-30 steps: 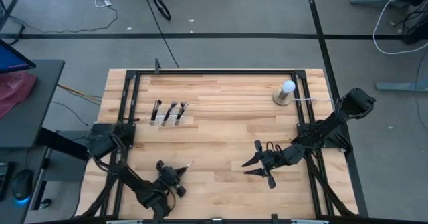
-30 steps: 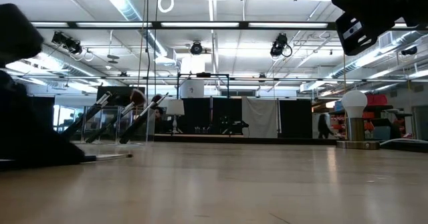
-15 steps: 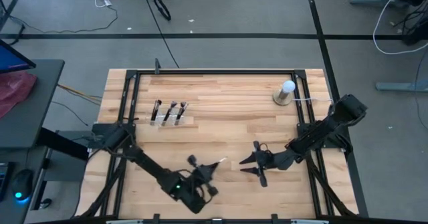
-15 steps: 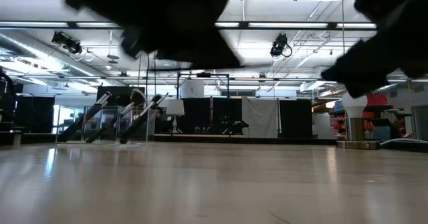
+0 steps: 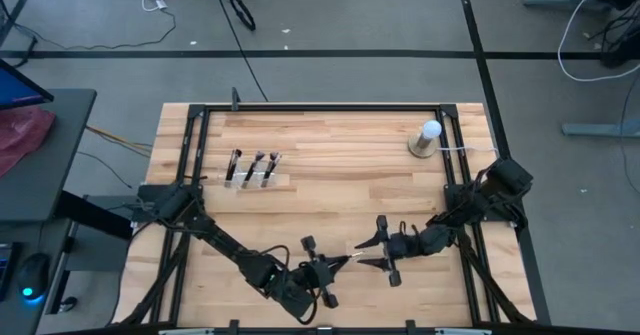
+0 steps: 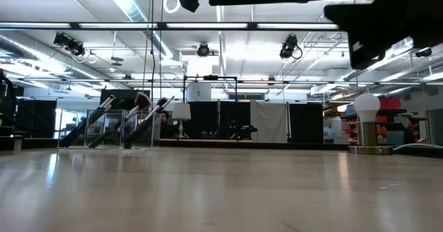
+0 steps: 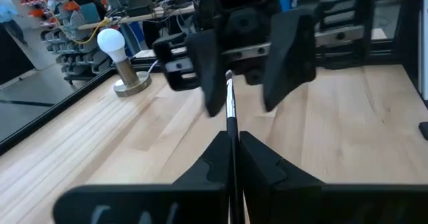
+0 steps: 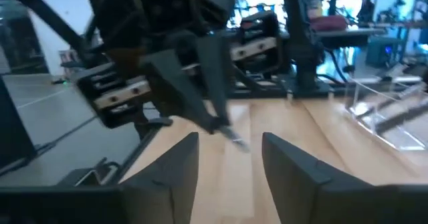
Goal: Pick & Place Makeup Brushes
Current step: Put the black eyeshadow brush into the transparent organizer
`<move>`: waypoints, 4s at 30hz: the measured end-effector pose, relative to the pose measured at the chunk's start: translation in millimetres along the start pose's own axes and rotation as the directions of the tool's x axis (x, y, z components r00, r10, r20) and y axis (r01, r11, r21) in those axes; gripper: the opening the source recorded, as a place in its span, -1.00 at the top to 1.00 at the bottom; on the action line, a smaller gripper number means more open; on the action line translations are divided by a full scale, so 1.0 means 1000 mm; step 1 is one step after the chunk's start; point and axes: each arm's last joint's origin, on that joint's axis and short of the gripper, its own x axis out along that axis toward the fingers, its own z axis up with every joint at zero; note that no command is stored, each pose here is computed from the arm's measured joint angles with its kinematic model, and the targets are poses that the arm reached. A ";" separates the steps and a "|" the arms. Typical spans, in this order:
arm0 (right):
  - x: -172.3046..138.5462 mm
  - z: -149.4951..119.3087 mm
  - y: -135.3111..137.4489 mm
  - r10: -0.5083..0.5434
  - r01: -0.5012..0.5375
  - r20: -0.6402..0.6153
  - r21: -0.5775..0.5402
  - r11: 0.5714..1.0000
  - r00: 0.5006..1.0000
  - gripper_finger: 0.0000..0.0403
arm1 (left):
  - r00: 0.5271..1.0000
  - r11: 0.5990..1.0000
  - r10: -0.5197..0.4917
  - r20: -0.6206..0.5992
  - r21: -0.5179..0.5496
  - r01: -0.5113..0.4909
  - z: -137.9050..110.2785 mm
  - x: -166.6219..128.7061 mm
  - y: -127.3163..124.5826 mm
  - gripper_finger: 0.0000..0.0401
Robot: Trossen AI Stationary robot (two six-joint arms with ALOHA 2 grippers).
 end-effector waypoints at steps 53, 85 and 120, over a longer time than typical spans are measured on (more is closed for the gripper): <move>0.025 0.025 0.011 -0.135 0.118 -0.375 -0.068 0.991 0.917 0.95 | 0.945 0.978 -0.196 -0.262 0.017 0.207 -0.017 0.046 0.032 0.89; 0.011 0.046 0.020 -0.142 0.127 -0.320 -0.068 0.990 0.937 0.42 | 0.923 0.896 0.364 0.123 -0.317 -0.311 -0.048 -0.066 0.237 0.91; 0.011 0.046 0.020 -0.141 0.139 -0.318 -0.031 0.990 0.937 0.42 | 0.841 0.826 0.541 -0.015 -0.177 -0.535 -0.125 -0.083 0.275 0.64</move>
